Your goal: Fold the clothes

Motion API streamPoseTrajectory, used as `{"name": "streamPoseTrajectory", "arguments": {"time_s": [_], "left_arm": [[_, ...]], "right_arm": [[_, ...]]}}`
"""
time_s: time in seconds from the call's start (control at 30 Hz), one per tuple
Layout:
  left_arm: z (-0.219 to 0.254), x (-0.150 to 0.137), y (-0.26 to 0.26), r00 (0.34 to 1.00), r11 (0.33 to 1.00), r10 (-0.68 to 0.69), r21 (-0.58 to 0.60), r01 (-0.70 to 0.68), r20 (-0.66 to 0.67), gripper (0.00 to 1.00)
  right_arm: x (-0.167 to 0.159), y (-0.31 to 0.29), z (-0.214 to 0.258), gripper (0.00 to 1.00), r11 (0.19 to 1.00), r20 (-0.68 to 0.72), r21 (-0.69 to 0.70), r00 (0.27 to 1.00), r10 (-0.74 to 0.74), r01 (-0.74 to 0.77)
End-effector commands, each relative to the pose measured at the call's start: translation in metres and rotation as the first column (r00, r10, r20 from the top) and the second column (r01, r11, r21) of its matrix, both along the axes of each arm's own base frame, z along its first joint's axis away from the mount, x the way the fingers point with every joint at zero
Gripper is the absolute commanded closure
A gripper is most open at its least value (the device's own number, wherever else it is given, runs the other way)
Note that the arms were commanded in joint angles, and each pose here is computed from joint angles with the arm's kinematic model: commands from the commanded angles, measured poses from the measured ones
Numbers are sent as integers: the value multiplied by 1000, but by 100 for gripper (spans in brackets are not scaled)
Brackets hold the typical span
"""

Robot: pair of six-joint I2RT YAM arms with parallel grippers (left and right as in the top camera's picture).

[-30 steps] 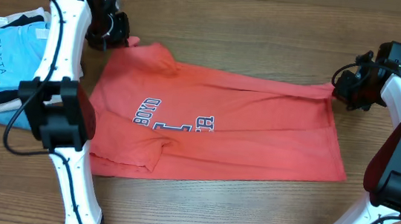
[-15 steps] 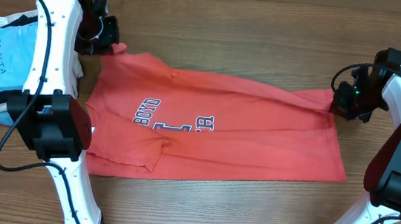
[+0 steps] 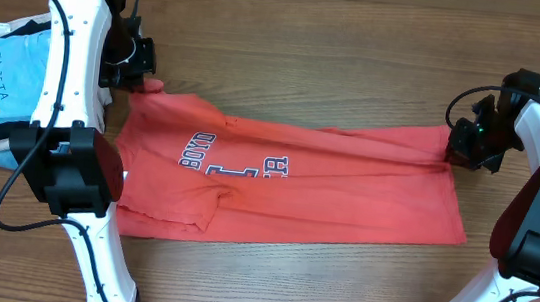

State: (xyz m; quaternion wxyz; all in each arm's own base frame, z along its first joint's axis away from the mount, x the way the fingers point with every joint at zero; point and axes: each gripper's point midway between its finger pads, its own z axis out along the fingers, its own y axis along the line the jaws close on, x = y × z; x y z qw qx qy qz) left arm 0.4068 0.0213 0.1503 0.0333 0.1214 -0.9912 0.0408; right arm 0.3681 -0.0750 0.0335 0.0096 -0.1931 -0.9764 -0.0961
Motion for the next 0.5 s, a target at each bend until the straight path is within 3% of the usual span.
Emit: {"name": "streamPoseTrajectory", "arguments": {"time_s": [0.0, 0.47], "left_arm": [[1, -4, 8, 1000, 1000, 14, 20, -14, -8, 96], [-21, -40, 3, 989, 1000, 20, 1, -20, -144, 96]], "right_arm": [[2, -7, 4, 93, 1000, -1, -21, 1000, -7, 7], [-9, -13, 5, 93, 999, -39, -9, 999, -32, 32]]}}
